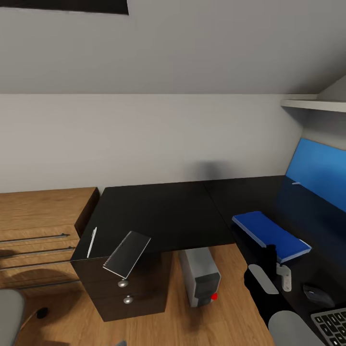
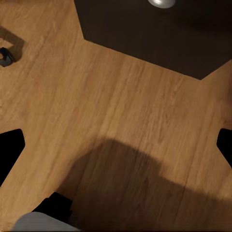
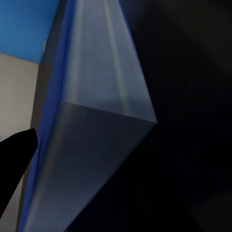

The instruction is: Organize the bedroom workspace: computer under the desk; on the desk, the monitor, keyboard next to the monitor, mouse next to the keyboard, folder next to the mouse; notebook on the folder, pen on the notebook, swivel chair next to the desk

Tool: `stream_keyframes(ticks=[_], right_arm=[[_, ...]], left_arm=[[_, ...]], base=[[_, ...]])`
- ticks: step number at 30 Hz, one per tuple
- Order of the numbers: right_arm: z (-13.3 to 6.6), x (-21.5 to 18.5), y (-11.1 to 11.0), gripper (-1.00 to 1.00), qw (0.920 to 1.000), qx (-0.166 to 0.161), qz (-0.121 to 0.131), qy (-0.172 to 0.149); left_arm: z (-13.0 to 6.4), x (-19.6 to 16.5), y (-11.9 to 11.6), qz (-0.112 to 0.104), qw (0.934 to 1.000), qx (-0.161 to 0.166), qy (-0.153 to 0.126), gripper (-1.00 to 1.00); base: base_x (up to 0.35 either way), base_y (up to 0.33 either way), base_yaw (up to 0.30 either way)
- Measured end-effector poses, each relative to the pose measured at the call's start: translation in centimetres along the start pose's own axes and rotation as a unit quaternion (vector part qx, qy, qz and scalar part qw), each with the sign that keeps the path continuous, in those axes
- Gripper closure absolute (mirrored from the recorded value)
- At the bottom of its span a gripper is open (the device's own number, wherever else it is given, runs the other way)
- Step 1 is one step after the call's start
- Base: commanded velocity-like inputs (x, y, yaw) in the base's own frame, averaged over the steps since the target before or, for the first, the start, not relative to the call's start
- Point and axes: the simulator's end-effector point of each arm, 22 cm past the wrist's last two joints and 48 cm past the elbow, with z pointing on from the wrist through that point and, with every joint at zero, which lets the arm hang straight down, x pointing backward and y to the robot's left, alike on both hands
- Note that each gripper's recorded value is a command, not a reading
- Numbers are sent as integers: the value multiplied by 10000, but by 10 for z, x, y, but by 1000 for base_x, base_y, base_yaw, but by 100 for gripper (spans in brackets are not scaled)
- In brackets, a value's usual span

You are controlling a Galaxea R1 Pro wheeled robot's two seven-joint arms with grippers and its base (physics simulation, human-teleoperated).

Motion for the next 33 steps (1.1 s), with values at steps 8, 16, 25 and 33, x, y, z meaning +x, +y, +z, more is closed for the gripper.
stream_keyframes(ticks=[8,16,25,33], right_arm=[[0,-2,3,100,9999,-87,-122,-42],[-1,-3,11,100,9991,-292,-286,-66],[-7,-2,16,100,9966,-607,-562,-62],[-6,-3,13,100,9965,-598,-583,-64]], left_arm=[[2,4,9,67,9999,-71,34,-100],[2,4,9,67,9999,-70,36,-100],[2,5,8,71,9999,-65,44,-100],[2,6,8,77,9999,-71,62,-100]], base=[[0,0,0],[0,0,0],[0,0,0],[0,0,-83]])
